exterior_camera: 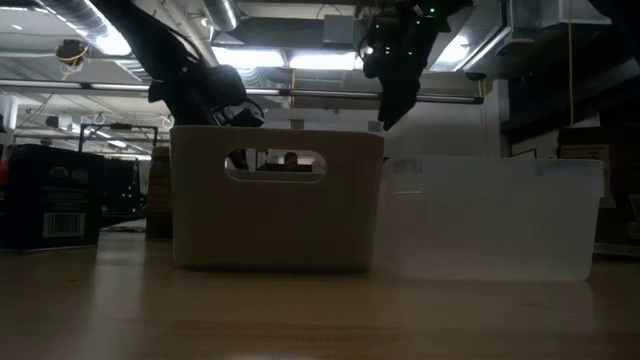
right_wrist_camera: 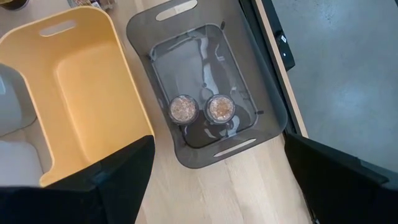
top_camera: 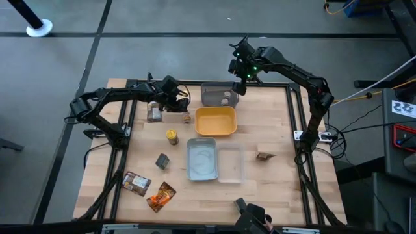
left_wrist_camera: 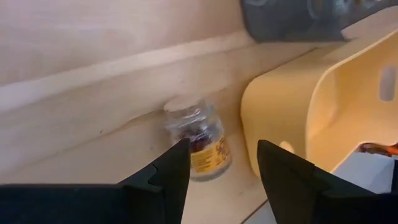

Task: Sort spices by type
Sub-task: Put the top brown seasoning bottle into the black transparent bin

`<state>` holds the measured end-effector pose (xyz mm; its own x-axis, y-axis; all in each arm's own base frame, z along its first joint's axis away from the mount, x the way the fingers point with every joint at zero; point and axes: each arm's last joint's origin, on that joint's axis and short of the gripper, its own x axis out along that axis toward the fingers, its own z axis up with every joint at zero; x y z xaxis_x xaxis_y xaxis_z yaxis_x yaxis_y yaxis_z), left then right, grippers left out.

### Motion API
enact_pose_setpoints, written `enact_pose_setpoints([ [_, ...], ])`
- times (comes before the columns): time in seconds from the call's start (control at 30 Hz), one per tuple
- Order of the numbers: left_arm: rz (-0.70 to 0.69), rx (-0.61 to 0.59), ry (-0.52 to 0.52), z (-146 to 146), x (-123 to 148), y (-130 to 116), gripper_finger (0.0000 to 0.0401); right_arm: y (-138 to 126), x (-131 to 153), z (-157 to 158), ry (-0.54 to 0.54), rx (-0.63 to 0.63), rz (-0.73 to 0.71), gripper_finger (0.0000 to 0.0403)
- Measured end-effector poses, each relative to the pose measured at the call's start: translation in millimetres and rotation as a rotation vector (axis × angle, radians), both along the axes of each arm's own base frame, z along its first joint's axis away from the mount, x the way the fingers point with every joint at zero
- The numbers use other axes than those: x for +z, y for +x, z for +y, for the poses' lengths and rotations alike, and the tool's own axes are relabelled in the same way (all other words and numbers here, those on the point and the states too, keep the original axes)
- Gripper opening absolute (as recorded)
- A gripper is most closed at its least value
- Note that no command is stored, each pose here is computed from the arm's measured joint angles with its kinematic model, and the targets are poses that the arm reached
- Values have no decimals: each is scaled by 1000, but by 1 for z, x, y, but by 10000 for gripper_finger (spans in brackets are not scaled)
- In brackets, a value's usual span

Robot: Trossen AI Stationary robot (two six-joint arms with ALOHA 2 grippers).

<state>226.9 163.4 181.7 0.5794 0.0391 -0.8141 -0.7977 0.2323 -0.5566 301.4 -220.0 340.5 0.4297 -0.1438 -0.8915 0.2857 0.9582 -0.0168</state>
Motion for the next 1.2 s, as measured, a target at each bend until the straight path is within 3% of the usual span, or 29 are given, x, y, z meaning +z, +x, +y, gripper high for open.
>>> enact_pose_setpoints([
  [0.4, 69, 31, 35, -2, -3, -1, 261, 0, 0, 0, 4, 0, 5, 358],
  [0.6, 85, 110, 28, -2, -3, -1, 265, 0, 0, 0, 4, 0, 5, 358],
  [0.87, 85, 107, 11, -9, -4, 5, 265, 0, 0, 0, 3, 0, 4, 358],
  [1.2, 89, 133, -36, -9, -27, 22, 265, -1, 0, 1, 7, 0, 9, 358],
])
